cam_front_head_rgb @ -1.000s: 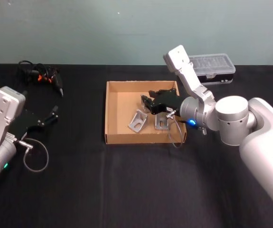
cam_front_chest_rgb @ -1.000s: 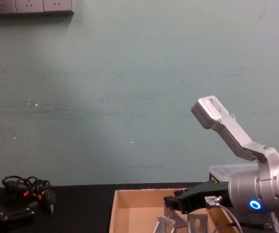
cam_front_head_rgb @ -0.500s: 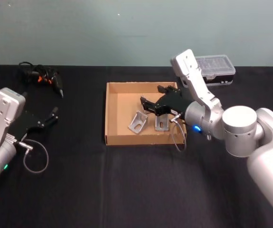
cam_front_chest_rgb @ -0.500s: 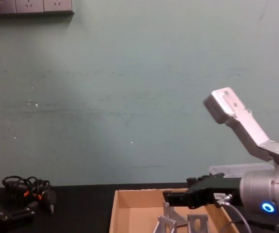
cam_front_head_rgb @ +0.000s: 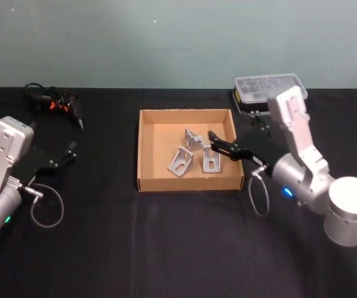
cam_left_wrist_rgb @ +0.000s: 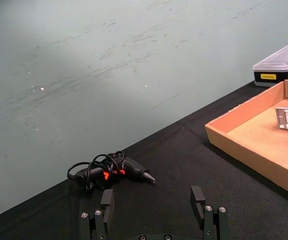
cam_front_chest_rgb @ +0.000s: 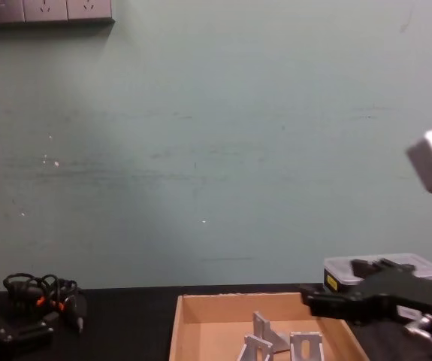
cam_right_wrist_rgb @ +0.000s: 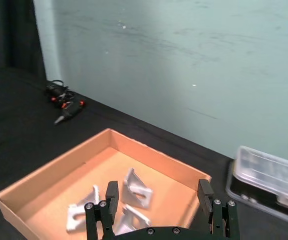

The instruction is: Use one hand to pick up the angle iron from the table and place it into the box.

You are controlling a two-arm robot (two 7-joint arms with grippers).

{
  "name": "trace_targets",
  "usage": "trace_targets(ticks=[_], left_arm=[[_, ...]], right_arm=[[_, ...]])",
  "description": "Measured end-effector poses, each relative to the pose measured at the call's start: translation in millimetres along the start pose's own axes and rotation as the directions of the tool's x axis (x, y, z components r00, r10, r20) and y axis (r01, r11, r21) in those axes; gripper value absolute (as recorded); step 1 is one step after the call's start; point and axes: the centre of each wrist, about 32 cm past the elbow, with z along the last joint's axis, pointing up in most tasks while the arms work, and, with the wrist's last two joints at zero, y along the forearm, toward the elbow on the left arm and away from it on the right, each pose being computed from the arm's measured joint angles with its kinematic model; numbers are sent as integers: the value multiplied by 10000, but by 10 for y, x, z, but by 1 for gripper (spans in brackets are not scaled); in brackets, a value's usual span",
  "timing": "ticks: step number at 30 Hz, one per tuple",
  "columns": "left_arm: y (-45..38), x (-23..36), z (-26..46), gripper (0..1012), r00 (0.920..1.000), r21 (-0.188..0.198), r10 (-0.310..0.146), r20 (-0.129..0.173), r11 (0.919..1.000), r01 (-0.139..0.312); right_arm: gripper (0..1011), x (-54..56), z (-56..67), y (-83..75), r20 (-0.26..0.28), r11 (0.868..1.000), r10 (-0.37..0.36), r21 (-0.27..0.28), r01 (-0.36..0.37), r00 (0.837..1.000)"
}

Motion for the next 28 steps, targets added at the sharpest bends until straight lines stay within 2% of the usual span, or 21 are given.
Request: trace_targets(ticks=[8,17,28], left_arm=[[0,0,0,1000,10000,0,-1,0,10000,1],[0,0,0,1000,10000,0,0,0,10000,0],[0,0,0,1000,10000,0,0,0,10000,0]], right_arm=[[1002,41,-250,-319,419,9941,-986,489,965,9942],[1002,71,-433,-490,568,9837,-1684,734,1641,9841],[1003,66,-416,-470,572,9848,-1623,713,1581,9851]])
